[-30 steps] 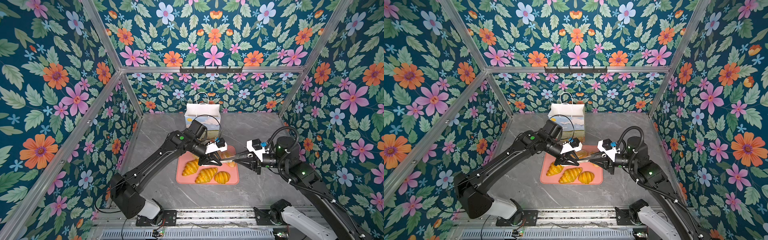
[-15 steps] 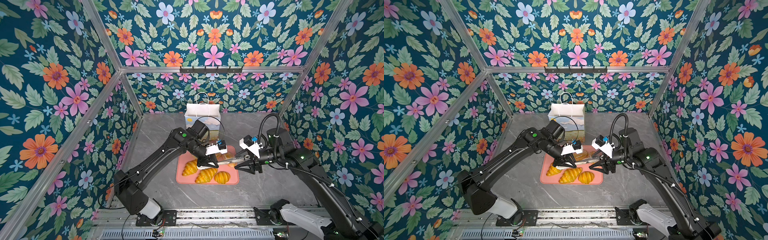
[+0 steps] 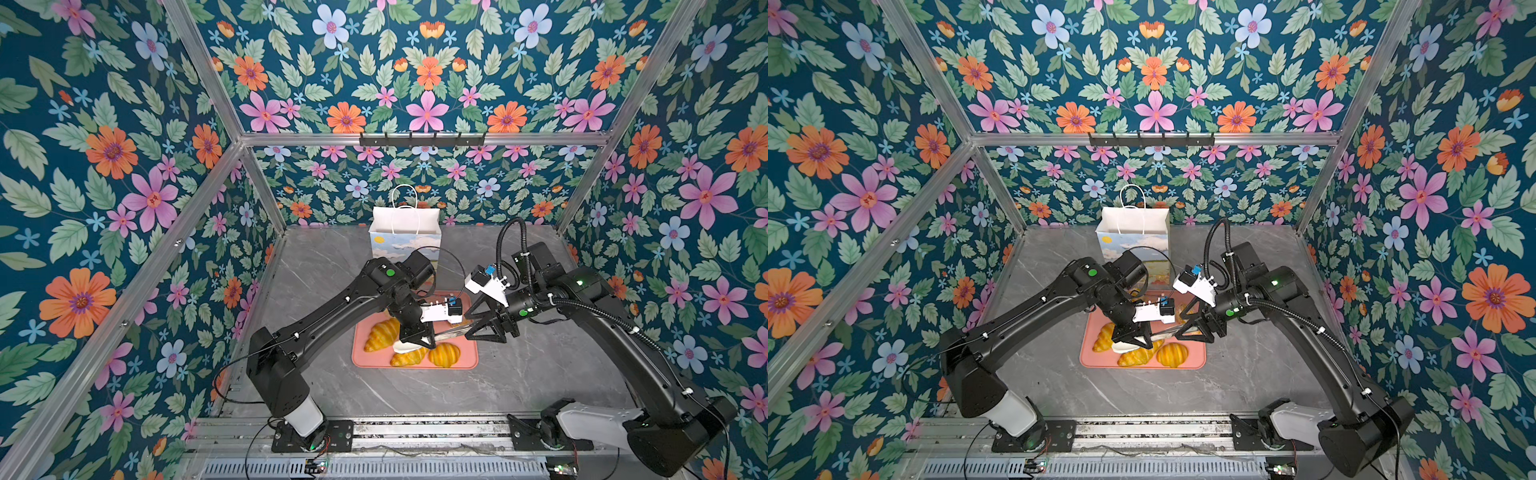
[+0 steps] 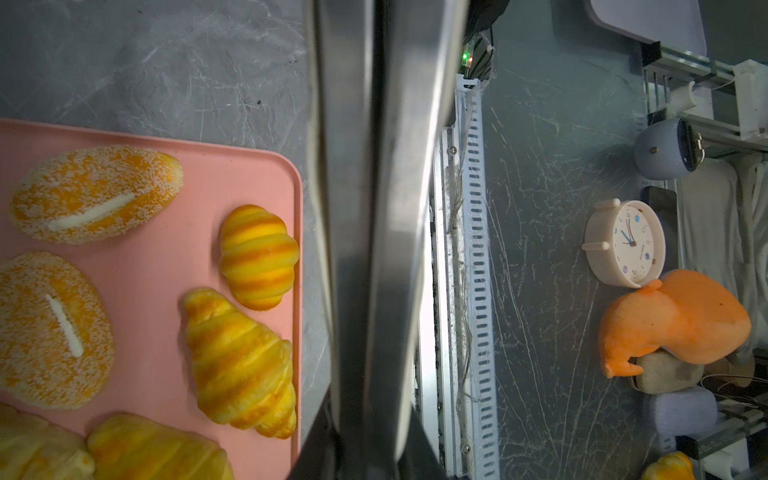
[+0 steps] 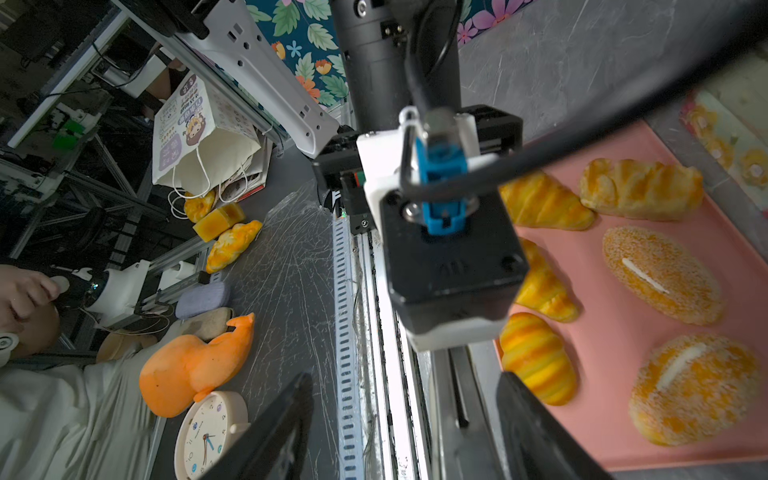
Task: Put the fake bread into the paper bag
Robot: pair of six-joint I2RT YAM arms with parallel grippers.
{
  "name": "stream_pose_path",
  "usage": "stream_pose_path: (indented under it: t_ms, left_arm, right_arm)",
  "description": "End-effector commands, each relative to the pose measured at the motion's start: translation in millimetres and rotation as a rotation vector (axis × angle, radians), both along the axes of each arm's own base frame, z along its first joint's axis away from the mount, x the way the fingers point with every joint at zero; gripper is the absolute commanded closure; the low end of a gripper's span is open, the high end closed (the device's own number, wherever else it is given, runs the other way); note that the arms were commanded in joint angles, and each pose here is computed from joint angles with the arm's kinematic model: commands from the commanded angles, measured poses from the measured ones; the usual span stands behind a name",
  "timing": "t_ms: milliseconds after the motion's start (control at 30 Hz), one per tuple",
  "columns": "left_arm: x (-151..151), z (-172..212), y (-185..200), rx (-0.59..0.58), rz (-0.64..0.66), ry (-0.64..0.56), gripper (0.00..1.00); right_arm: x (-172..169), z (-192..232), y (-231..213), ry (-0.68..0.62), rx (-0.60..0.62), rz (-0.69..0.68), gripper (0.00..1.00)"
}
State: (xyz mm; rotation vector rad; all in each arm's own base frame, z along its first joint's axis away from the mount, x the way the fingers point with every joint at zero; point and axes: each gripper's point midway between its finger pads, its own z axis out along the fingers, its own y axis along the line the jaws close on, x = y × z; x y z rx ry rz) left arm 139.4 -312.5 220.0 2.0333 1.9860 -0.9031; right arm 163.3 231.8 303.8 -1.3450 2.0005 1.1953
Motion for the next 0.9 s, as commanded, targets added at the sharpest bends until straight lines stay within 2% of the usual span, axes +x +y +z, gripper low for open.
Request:
stream_pose_path:
  t_ms: [0, 200, 367, 667, 767, 867]
  left_arm:
    - [-0.5, -1.4, 6.2, 0.023, 0.004, -0.015, 0.87]
    - [-3.8, 6.0, 6.5, -0.005, -0.006, -0.020, 0.87]
    - [-2.2, 14.2, 0.4, -0.041, -0.020, -0.031, 0.87]
    - [-0.5, 34.3, -6.9, -0.086, -0.049, -0.078, 0.87]
    - [0.5, 33.7, -7.0, -0.080, -0.049, -0.081, 0.87]
    - [0.6, 34.1, -6.2, -0.078, -0.047, -0.084, 0.87]
  right_arm:
    - [-6.6, 8.5, -1.5, -0.036, 0.024, 0.018, 0.28]
    - [3.9, 13.9, -7.0, -0.171, 0.016, -0.044, 0.28]
    - [-3.1, 11.7, 3.1, -0.074, 0.069, 0.020, 0.27]
    - [-6.2, -15.4, 16.6, 0.046, -0.012, 0.079, 0.28]
    - [-6.0, -18.8, 17.1, 0.061, -0.021, 0.082, 0.32]
    - [-5.7, -21.6, 17.0, 0.068, -0.032, 0.083, 0.40]
